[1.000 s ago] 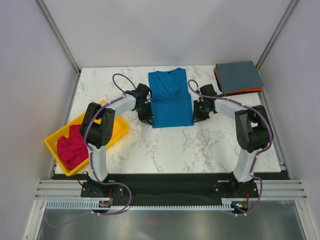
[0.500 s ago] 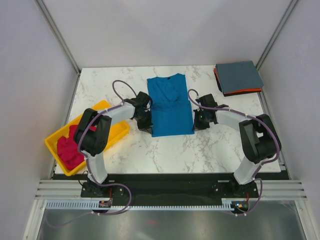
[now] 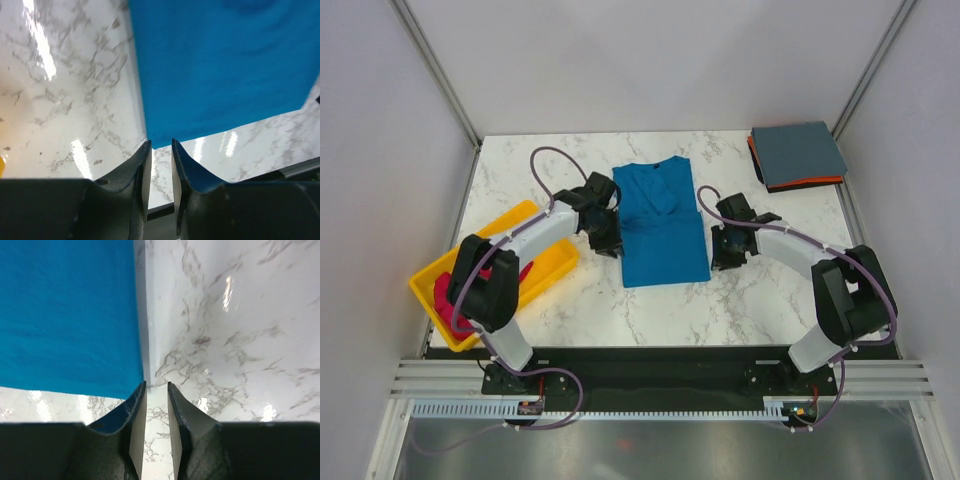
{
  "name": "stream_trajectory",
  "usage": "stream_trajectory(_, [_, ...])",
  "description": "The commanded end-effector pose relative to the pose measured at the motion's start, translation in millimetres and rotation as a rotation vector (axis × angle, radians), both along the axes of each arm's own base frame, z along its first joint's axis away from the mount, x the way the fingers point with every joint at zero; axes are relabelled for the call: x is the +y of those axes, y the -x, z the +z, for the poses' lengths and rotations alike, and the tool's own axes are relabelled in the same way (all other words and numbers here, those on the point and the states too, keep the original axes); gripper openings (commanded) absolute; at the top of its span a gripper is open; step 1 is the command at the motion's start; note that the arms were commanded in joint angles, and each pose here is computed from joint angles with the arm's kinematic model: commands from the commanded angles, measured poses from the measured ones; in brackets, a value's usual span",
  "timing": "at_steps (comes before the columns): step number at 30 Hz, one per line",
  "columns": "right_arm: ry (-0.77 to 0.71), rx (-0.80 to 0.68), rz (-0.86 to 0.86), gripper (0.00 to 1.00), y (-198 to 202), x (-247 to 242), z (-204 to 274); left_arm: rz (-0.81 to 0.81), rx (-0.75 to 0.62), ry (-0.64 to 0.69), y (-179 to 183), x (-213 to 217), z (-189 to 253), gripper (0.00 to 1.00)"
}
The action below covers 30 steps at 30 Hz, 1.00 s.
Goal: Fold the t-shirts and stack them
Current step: Fold the tshirt
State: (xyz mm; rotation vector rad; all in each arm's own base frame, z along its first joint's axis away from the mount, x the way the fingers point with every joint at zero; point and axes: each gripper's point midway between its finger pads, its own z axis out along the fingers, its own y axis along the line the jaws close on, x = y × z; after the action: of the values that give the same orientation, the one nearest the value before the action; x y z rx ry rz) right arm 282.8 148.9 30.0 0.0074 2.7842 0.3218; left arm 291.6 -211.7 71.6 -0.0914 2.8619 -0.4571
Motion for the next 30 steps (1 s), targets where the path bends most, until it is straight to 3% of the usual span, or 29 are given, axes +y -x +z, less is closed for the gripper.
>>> stream_trajectory(1, [0.079,-0.103,-0.029,0.31,-31,-10,36,-0.032,-0.095,0.048,-34,-18,29,0.3])
stream_trajectory(5, [0.046,-0.116,-0.008,0.24,-49,4,43,-0.042,-0.086,0.037,-56,-29,13,0.29])
stream_trajectory(15, [0.031,-0.159,-0.004,0.25,-78,15,56,-0.012,-0.121,-0.053,-122,-27,-21,0.28])
stream_trajectory(19, [0.033,-0.137,-0.016,0.24,-71,12,46,0.012,-0.151,-0.099,-145,-16,-28,0.29])
stream_trajectory(24, [0.027,-0.126,-0.068,0.24,-39,-1,27,0.057,-0.109,-0.107,-142,-11,-43,0.31])
stream_trajectory(30, [0.006,-0.12,-0.078,0.23,-32,0,26,0.064,-0.123,-0.116,-152,-12,-43,0.32])
